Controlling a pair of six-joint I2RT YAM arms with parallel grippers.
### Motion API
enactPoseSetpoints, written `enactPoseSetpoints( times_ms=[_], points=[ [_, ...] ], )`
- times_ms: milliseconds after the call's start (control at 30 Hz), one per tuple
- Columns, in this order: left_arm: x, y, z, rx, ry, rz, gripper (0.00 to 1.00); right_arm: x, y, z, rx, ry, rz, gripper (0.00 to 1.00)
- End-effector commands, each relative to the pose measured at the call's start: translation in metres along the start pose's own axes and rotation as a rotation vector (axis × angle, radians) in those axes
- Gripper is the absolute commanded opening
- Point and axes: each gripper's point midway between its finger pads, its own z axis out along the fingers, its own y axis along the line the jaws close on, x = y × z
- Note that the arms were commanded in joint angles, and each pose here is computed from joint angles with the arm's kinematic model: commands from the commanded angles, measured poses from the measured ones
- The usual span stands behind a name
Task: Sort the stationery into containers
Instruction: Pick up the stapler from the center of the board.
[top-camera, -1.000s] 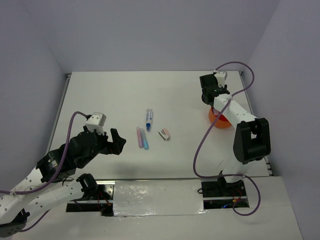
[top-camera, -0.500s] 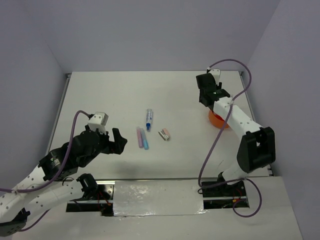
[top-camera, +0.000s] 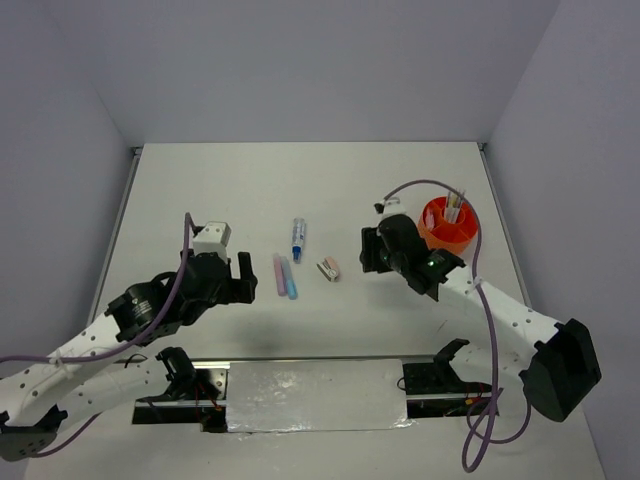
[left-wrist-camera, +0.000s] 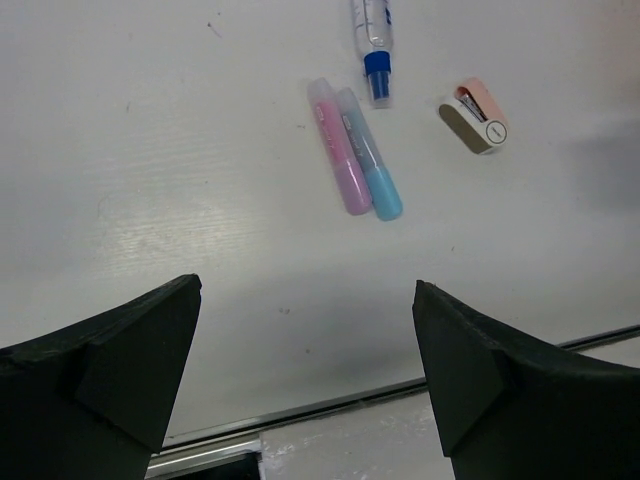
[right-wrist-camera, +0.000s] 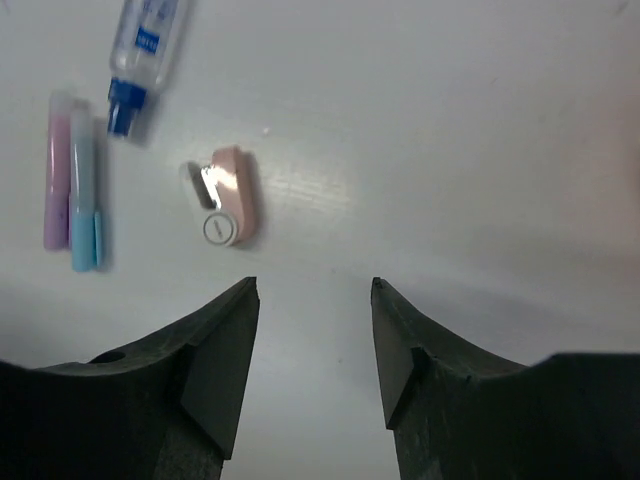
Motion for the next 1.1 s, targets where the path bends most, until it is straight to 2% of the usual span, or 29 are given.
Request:
enactPoseSetpoints(
  times_ms=[0,67,167,300,367,467,600,667,733,767,800,1067],
  points=[
    [-0.013,-0.012,0.005,0.015,-0.04,-0.086,0.99,0.021,0.032,0.001,-0.133,0.015,0.011,0.58],
    [-0.01,-0.024,0.014,0.044,-0.02,-0.099,0.99,0.037,0.037,0.0,-0.129,0.045,0.002,0.59],
    [-0.01,-0.045,0.031,0.069,0.002,-0.152,0.99,0.042,0.028,-0.007,-0.069,0.024,0.048,0.61],
    [-0.01,-0.065,0.065,-0.035,0.054,-0.307,0.99,0.027,0.005,-0.037,0.022,-0.065,0.169,0.64],
    [-0.019,-0.072,0.077,-0.093,0.03,-0.404,0.99,0.021,-0.016,-0.057,0.109,-0.099,0.195,0.65],
    [-0.012,-0.077,0.105,-0.206,0.051,-0.417,0.99,0.015,-0.037,-0.081,0.195,-0.13,0.246,0.65],
    [-0.014,-0.113,0.149,-0.276,0.092,-0.398,0.99,0.005,-0.038,-0.107,0.13,-0.191,0.269,0.68],
    [-0.024,-0.132,0.156,-0.296,0.105,-0.387,0.99,0.006,-0.037,-0.115,0.112,-0.186,0.263,0.69],
    [-0.008,-0.133,0.18,-0.397,0.132,-0.33,0.99,0.008,-0.039,-0.116,0.113,-0.182,0.254,0.69],
    [-0.022,-0.147,0.183,-0.39,0.116,-0.357,0.99,0.009,-0.039,-0.117,0.102,-0.186,0.249,0.69],
    [0.002,-0.139,0.194,-0.469,0.171,-0.295,0.99,0.01,-0.037,-0.117,0.091,-0.187,0.246,0.69],
    [0.037,-0.146,0.226,-0.498,0.224,-0.283,0.96,0.013,-0.026,-0.117,-0.004,-0.201,0.226,0.69]
  ],
)
